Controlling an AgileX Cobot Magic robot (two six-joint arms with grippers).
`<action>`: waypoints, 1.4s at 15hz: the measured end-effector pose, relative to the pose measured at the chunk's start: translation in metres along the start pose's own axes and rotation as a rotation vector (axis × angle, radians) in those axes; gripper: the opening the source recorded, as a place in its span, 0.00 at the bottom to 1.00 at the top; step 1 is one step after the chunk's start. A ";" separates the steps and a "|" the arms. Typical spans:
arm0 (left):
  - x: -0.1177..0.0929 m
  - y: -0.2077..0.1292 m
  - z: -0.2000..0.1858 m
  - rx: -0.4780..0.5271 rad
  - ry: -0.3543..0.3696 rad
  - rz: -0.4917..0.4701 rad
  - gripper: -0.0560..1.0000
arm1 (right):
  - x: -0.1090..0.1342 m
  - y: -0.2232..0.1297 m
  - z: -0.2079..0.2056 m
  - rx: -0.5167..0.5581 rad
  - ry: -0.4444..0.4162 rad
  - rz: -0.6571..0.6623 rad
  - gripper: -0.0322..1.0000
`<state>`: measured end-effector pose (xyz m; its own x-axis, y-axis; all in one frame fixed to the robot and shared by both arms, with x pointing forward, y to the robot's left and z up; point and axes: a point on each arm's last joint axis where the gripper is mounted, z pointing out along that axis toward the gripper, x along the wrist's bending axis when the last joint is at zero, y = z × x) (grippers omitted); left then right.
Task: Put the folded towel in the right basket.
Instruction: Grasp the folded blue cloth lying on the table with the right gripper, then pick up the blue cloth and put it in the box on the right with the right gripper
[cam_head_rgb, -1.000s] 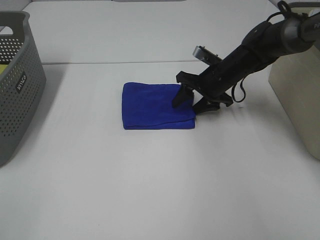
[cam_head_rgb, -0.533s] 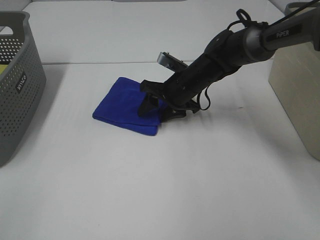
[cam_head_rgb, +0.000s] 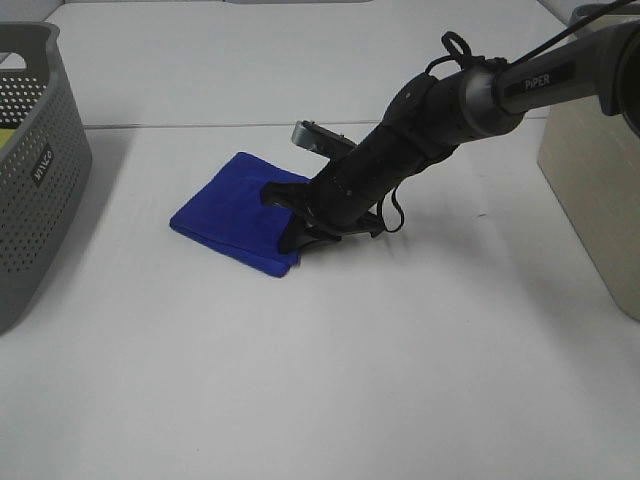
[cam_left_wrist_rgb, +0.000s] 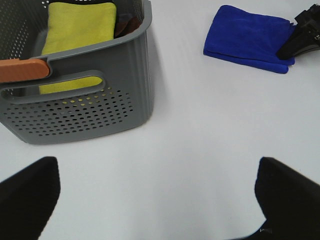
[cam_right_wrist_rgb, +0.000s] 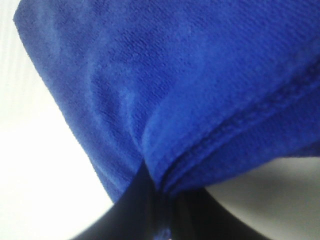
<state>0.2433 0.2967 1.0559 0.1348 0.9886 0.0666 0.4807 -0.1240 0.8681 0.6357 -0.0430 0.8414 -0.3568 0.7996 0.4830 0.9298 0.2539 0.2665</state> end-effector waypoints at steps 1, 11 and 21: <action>0.000 0.000 0.000 0.000 0.000 0.000 0.99 | 0.000 -0.001 0.000 0.006 0.001 -0.002 0.09; 0.000 0.000 0.000 0.000 0.000 0.000 0.99 | 0.058 0.020 -0.117 -0.129 -0.048 -0.276 0.09; 0.000 0.000 0.000 0.000 0.000 0.000 0.99 | 0.134 -0.008 -0.304 -0.470 -0.153 -0.568 0.09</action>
<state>0.2433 0.2967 1.0559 0.1348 0.9886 0.0666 0.4807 -0.1240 0.8681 0.5531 -0.1030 1.1575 -0.7217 0.6902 0.0531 0.4577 0.4182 0.7846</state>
